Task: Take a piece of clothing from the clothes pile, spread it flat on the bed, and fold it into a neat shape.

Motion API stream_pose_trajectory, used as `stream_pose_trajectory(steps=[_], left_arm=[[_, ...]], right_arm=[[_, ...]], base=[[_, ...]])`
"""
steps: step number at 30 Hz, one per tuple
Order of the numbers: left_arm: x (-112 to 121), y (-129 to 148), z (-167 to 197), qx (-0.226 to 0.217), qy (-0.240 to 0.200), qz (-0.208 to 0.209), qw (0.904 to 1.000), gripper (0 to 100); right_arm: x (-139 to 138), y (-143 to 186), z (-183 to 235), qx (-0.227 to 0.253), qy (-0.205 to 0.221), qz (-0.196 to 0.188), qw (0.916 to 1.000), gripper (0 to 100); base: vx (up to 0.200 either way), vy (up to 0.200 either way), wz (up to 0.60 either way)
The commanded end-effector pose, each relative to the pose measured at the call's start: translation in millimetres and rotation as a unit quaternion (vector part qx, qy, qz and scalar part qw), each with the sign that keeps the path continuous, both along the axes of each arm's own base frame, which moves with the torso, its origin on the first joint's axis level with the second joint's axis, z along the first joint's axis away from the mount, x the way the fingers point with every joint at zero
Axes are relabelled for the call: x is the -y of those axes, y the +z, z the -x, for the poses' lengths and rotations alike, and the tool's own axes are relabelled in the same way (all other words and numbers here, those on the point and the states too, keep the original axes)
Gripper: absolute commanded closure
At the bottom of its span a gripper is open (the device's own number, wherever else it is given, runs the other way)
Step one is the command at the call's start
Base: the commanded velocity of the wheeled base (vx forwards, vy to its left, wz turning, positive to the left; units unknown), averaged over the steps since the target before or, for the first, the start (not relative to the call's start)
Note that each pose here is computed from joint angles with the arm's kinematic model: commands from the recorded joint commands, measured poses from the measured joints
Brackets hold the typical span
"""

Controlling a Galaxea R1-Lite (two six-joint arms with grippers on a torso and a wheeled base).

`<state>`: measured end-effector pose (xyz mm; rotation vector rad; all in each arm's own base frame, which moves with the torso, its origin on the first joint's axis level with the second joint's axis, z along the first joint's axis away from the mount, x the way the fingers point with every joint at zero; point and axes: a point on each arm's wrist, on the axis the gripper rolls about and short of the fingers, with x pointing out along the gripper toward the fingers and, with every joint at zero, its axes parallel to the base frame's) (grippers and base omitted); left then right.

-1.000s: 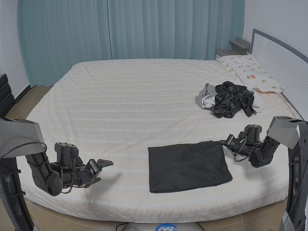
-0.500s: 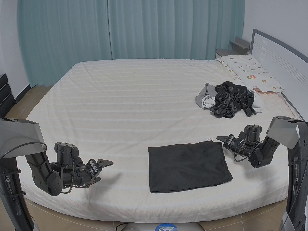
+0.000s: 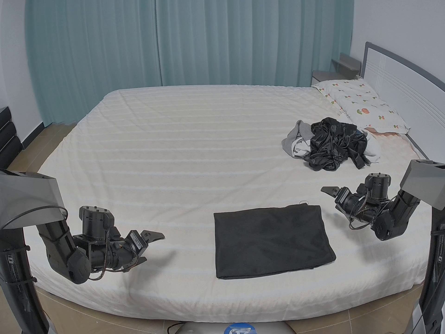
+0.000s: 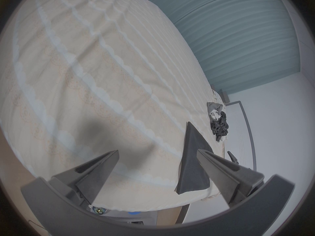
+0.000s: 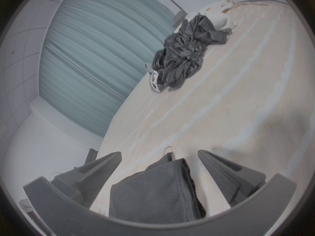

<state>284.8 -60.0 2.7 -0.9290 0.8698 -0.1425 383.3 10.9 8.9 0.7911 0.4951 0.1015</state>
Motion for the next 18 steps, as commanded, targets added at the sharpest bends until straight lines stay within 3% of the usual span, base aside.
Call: stream_pose_trajectory(steps=[1,3,9,18], left_arm=[[8.7,0.9,4.1,0.0,-0.014,-0.002,0.9999,0],[11.4,0.6,5.0,-0.001,-0.013,-0.005,0.9999,0],[21.1,-1.0,6.6,0.001,-0.009,-0.022,0.9997,0],[26.0,1.8,-1.0,0.011,-0.007,-0.012,0.9998,0]], right_arm=[[1.0,16.8,29.6,-0.005,-0.005,0.001,1.0,0],[1.1,17.2,37.8,-0.008,-0.005,0.0,1.0,0],[0.2,0.0,61.0,-0.012,-0.009,-0.022,0.9996,0],[1.2,-7.8,59.7,-0.008,-0.01,-0.023,0.9997,0]], base=[[0.0,0.0,0.0],[0.0,0.0,0.0],[-0.2,0.0,0.0],[0.0,0.0,0.0]])
